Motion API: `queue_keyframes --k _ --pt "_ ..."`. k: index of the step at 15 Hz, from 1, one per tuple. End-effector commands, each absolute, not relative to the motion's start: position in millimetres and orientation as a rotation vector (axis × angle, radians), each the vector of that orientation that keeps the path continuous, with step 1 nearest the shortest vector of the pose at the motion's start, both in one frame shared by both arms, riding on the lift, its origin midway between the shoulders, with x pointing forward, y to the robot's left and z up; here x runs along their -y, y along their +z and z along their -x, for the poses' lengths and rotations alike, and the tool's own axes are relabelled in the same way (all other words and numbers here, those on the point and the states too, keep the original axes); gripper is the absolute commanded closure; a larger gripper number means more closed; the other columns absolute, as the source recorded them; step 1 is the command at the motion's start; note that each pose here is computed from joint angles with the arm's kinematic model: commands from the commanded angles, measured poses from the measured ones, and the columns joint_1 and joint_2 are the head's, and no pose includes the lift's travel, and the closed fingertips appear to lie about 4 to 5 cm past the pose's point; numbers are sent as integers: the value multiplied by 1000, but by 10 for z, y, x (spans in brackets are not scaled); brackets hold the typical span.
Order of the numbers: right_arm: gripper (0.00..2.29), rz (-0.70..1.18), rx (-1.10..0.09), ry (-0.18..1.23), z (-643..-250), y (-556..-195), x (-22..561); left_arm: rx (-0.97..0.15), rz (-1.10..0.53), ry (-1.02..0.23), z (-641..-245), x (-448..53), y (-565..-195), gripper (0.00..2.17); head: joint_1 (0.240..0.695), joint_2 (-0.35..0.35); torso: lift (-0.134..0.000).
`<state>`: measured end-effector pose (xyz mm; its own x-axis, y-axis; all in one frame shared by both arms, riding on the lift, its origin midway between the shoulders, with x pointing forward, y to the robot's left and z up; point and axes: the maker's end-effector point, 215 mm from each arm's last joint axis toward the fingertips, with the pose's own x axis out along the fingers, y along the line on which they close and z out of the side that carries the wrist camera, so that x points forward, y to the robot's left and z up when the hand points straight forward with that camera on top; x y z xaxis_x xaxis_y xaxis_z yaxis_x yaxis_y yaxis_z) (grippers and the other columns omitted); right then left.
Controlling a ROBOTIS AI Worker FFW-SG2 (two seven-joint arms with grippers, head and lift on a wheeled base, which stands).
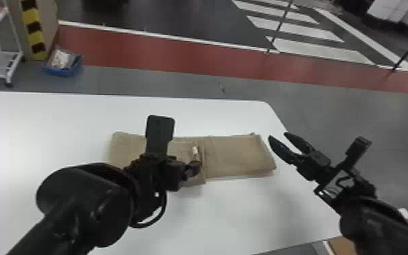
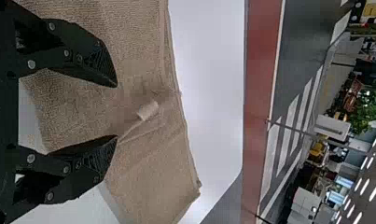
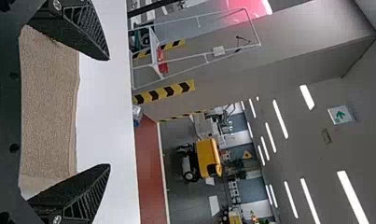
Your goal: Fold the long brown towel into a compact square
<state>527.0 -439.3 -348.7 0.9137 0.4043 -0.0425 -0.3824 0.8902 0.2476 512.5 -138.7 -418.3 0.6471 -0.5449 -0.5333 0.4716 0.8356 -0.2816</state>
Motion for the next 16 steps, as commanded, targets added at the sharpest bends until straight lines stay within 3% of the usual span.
queue_keyframes --k 1,5,9,11,16 --pt "103 -256 -119 427 -5265 -3571 4167 -629 141 -577 -5117 1400 -4107 26 695 -350 -120" --pt "377 -277 -227 391 -5315 -3747 3688 -511 187 -583 -5194 1300 -3458 26 695 -350 -120" --pt "404 -257 -399 332 -5294 -4052 3046 -499 179 -480 -5408 146 -3639 26 695 -350 -120" --pt "404 -217 -468 287 -5241 -4168 2765 -503 163 -474 -5383 -159 -3701 26 695 -350 -120" --pt "404 -160 -578 209 -5093 -4347 2443 -492 200 -472 -5271 -472 -3665 26 695 -237 -120"
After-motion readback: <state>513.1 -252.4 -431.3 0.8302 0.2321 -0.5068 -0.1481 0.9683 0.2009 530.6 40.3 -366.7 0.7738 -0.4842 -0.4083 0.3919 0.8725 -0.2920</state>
